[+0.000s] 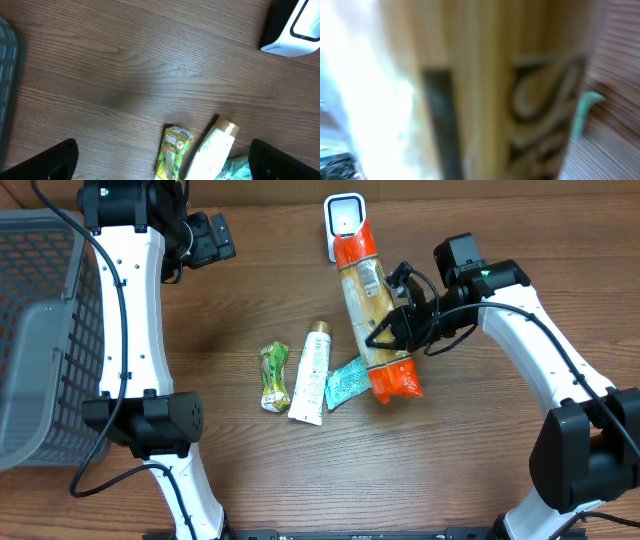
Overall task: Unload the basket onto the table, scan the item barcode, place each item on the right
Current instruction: 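Lift the spaghetti package with the right gripper toward the scanner, then hold the spaghetti package barcode in front of the scanner, then carry the spaghetti package right and set it on the table, then move the right gripper to the teal packet and grasp it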
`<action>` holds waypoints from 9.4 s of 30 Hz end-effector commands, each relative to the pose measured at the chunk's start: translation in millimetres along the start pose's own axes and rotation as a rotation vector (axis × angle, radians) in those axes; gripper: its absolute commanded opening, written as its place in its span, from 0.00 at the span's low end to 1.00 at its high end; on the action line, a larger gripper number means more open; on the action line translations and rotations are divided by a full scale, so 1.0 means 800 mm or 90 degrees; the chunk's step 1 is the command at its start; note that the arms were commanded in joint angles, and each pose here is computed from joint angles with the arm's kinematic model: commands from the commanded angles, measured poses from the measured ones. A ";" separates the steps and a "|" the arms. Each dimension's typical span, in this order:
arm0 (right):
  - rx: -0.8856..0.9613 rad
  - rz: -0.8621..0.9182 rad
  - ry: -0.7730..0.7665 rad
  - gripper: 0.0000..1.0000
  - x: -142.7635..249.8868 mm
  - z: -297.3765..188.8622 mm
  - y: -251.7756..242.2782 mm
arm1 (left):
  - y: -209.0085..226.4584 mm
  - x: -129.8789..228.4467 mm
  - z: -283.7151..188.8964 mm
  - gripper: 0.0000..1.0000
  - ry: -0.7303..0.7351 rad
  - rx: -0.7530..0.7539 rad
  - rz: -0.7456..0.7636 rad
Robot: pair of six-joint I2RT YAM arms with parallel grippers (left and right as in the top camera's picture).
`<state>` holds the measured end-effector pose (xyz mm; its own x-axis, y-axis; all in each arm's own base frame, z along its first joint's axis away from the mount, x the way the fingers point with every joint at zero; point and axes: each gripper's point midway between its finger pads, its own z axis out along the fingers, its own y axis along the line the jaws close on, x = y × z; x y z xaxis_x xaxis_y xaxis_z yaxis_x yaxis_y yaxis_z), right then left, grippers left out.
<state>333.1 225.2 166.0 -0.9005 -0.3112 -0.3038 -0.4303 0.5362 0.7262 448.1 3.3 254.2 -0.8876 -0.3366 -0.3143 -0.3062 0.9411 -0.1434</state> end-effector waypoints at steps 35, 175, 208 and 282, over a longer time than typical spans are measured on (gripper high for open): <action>0.867 -0.314 -0.293 0.04 -0.233 -0.155 -0.077 | -0.002 -0.004 -0.014 0.99 -0.020 0.010 -0.009; 0.268 -0.009 0.056 1.00 -0.008 0.051 -0.108 | -0.002 -0.004 -0.014 1.00 -0.020 0.010 -0.009; 0.253 0.013 0.192 0.04 0.058 0.129 -0.161 | -0.001 -0.004 -0.014 1.00 -0.020 0.009 -0.010; 0.446 0.174 0.265 0.50 0.116 0.089 -0.197 | -0.003 -0.004 -0.014 0.99 -0.020 0.010 -0.009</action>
<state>332.0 190.6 16.6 -0.9512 -0.2967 0.0851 -0.2687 0.9315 0.2450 448.1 2.7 254.2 -0.8880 -0.3366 -0.3133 -0.3051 0.9410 -0.1462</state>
